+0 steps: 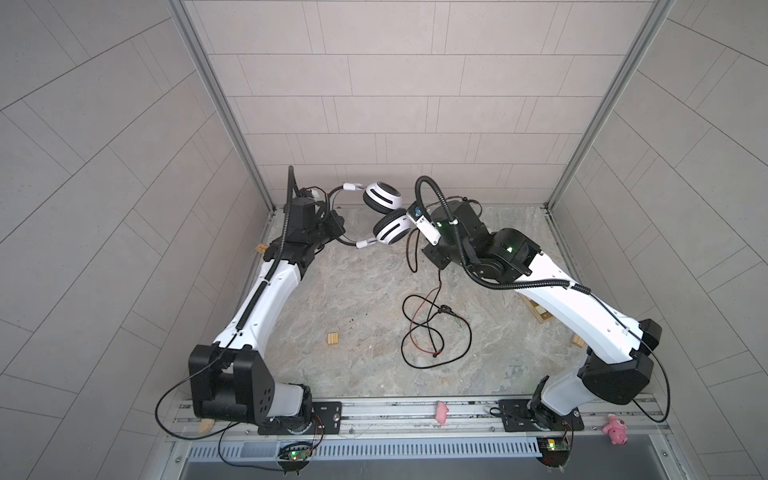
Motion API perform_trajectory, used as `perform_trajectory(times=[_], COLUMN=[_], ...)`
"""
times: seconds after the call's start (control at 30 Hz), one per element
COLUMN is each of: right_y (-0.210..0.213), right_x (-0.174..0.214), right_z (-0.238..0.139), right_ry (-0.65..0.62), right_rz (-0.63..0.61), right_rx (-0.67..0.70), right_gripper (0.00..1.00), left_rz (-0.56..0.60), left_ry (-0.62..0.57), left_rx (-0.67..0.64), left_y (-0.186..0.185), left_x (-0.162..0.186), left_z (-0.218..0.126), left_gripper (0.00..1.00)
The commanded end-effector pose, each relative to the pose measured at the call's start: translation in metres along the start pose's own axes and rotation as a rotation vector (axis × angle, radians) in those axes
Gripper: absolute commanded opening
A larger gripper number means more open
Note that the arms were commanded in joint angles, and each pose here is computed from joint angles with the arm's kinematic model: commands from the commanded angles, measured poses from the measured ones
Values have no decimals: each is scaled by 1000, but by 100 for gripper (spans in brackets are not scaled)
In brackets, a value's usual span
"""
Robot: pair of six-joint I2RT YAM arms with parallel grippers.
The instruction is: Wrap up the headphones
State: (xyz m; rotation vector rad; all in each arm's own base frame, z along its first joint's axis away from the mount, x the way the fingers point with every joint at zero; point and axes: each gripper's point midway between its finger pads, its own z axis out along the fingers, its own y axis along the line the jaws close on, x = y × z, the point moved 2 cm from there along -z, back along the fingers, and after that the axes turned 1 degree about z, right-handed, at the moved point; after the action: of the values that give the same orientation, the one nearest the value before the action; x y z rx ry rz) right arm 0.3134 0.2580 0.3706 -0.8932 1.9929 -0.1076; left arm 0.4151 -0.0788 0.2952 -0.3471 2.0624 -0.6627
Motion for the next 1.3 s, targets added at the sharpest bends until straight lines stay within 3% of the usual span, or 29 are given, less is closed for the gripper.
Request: perform_trajectory(times=[0.0, 0.1, 0.23, 0.43, 0.8, 1.03, 1.27], right_y=[-11, 3, 32, 25, -39, -57, -46], right_x=[-1, -13, -24, -31, -37, -13, -18], right_z=[-19, -27, -26, -17, -40, -24, -7], right_ry=[27, -7, 23, 79, 94, 101, 87], right_rz=[-75, -90, -197, -275, -187, -84, -106], right_rx=[73, 44, 62, 224, 362, 306, 250], right_gripper=[0, 0, 0, 0, 0, 0, 0], left_rz=[36, 55, 71, 164, 215, 230, 248], left_ry=[-63, -81, -41, -19, -41, -44, 13], left_rx=[46, 20, 25, -8, -15, 28, 128], left_y=[-21, -20, -28, -39, -45, -52, -69], left_x=[-24, -23, -15, -9, -12, -12, -1], left_z=[-12, -15, -11, -16, -27, -30, -21], left_gripper=[0, 0, 0, 0, 0, 0, 0])
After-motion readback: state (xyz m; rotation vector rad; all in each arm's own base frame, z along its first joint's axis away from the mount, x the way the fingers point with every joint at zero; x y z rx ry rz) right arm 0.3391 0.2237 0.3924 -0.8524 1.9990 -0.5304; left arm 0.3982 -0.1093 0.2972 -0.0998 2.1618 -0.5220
